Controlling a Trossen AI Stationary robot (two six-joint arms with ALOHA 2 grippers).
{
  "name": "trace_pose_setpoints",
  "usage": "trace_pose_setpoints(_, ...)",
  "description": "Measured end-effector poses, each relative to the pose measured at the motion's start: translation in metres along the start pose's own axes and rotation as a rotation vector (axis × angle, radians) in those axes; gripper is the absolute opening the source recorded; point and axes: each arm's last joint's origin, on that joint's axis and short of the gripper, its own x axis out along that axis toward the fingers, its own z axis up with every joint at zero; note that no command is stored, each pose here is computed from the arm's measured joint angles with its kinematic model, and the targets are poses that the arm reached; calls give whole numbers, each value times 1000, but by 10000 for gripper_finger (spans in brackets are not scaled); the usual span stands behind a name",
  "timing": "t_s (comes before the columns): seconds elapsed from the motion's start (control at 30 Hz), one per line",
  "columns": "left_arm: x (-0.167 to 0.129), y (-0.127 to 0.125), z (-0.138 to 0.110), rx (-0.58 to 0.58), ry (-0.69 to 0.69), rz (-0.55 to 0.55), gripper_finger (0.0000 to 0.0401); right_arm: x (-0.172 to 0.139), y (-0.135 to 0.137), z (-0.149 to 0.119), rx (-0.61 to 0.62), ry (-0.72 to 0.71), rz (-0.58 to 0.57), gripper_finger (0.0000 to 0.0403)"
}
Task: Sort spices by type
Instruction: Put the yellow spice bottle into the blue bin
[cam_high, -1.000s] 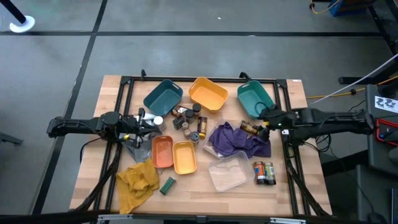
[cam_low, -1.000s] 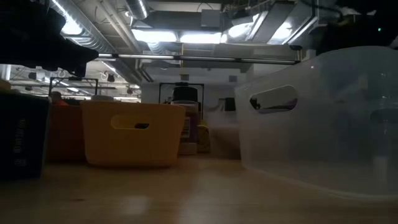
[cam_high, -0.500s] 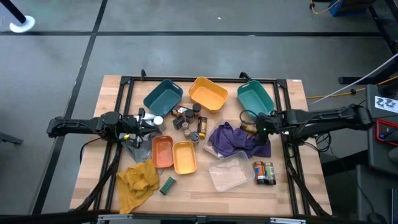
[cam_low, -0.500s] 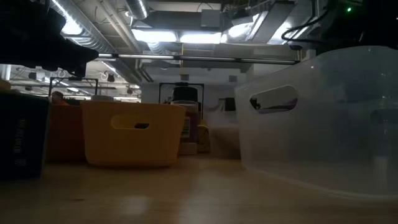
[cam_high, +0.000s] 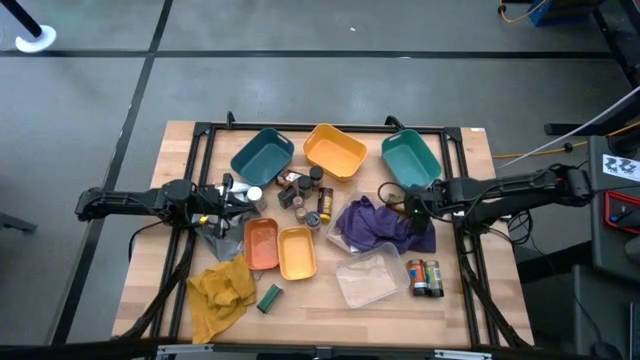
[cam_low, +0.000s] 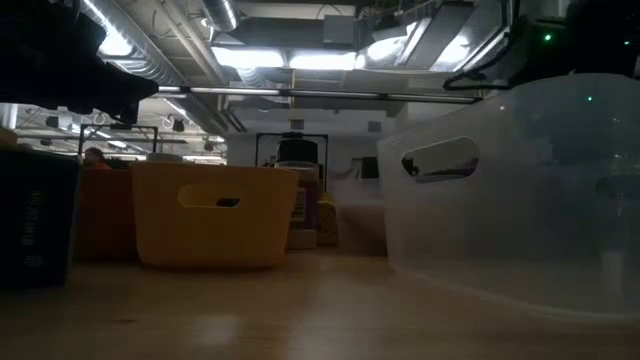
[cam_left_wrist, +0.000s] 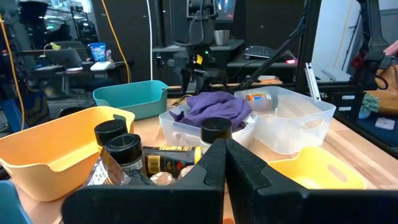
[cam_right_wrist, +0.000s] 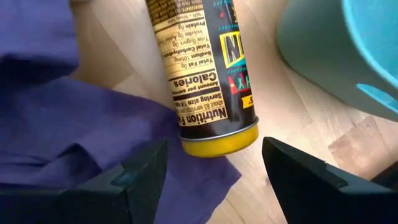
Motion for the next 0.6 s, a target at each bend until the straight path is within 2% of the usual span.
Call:
trace_pose_setpoints(0.3, 0, 0, 0, 0, 0, 0, 0, 10, 3, 4, -14, 17, -75, 262)
trace_pose_setpoints(0.6, 0, 0, 0, 11, 0, 0, 0, 11, 5, 7, -5, -12, -54, 262)
